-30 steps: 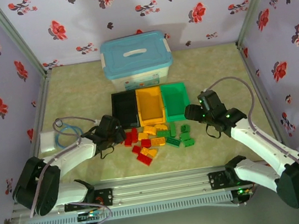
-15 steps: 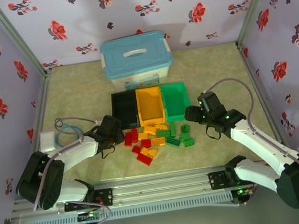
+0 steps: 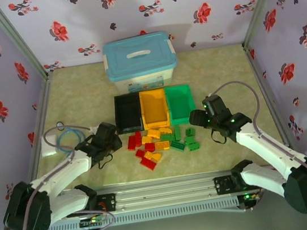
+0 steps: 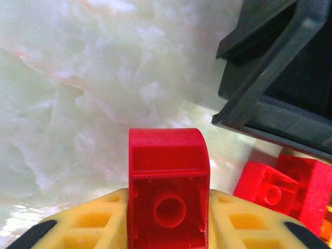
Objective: Sort the legos into containers by color
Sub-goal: Place the lego in the container.
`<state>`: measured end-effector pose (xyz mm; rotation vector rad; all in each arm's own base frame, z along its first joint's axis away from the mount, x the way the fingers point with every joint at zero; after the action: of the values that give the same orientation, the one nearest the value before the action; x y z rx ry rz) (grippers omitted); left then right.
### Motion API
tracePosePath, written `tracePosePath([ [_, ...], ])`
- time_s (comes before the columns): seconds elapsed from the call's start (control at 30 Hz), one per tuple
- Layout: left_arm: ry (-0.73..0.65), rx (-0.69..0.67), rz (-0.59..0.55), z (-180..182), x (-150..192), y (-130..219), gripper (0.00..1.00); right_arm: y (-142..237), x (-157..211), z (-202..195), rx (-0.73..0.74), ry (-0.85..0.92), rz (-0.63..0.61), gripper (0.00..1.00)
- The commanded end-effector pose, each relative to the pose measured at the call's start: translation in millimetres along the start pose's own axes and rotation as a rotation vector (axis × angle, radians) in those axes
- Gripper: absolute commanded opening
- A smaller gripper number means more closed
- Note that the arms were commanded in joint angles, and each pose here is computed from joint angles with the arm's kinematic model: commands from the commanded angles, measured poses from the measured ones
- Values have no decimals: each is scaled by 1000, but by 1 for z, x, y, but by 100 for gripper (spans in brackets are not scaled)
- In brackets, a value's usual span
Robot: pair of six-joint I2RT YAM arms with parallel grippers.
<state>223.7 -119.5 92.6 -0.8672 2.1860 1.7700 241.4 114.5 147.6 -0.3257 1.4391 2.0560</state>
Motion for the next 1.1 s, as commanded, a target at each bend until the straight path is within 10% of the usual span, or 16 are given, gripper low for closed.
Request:
tracePosePath([
  [0.0, -40, -10, -56, -5, -19, 23, 34, -1, 3, 3, -17, -21, 1, 76],
  [1.07, -278, 65, -22, -111, -111, -19, 36, 21, 33, -13, 19, 6, 43, 77],
])
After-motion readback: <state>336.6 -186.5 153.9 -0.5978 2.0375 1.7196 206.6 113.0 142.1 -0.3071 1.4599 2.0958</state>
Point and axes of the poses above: each hand's point on the last joint's axis, 136 mm out from that joint toward the fingers, its own y axis back along the fingers, its own z axis along the line the jaws close on, x = y × z, the point moved 3 cm from there along y, back along the fingers, and after that the axes turned 3 degrees about -y, right-handed, at the moved point
